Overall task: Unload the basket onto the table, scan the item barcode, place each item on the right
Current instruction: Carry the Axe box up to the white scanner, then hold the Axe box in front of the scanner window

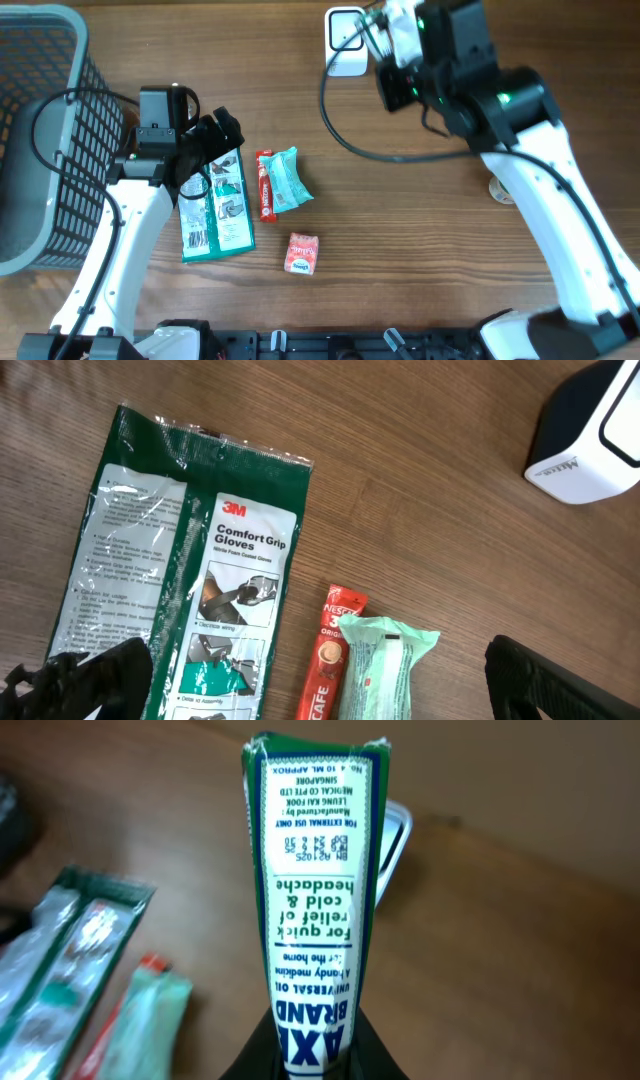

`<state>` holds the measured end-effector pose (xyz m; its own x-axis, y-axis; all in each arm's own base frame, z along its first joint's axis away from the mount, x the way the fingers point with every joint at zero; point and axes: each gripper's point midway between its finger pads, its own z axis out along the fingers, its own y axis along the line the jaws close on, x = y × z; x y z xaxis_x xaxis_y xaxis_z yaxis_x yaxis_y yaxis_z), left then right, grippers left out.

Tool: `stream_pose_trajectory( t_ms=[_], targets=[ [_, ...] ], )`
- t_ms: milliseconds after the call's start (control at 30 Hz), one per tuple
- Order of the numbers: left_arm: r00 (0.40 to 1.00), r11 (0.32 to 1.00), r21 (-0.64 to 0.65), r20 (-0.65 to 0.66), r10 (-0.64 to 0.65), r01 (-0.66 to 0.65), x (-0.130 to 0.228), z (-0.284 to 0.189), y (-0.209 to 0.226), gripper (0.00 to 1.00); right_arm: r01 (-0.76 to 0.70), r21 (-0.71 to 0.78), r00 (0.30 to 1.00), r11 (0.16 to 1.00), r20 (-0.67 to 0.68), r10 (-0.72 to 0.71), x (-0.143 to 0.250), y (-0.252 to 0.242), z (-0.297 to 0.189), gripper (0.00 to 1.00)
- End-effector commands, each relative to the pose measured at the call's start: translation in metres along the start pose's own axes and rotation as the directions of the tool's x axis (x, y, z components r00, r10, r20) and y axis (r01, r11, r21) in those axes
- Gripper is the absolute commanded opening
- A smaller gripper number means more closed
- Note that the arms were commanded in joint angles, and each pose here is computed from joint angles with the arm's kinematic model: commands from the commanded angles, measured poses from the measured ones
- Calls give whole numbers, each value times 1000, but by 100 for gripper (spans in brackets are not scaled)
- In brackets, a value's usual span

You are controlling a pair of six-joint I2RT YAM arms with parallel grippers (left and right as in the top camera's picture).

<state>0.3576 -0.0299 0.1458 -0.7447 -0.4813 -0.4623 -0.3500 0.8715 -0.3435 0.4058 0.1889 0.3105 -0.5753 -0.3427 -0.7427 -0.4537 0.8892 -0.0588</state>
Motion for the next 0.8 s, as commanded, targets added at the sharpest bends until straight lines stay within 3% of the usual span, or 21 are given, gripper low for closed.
stream_pose_trajectory(
  t_ms=[0, 233, 367, 500, 767],
  targets=[
    [999, 1000, 6, 33, 7, -7, -8, -7, -4, 100, 176, 83, 984, 981, -53, -172, 3, -14, 54, 6],
    [999, 1000, 6, 33, 7, -7, -8, -7, -4, 100, 338, 260, 940, 904, -129, -315, 10, -46, 138, 4],
    [999, 1000, 5, 33, 7, -7, -8, -7, -4, 100, 449, 386, 893, 806, -204, -400, 14, -70, 172, 4],
    [999, 1000, 5, 33, 7, -7, -8, -7, -4, 100, 579, 435, 814, 690, -261, -519, 10, -80, 196, 4],
    [999, 1000, 5, 33, 7, -7, -8, -7, -4, 100, 608, 544, 775, 579, -246, -582, -10, -90, 215, 4]
  ],
)
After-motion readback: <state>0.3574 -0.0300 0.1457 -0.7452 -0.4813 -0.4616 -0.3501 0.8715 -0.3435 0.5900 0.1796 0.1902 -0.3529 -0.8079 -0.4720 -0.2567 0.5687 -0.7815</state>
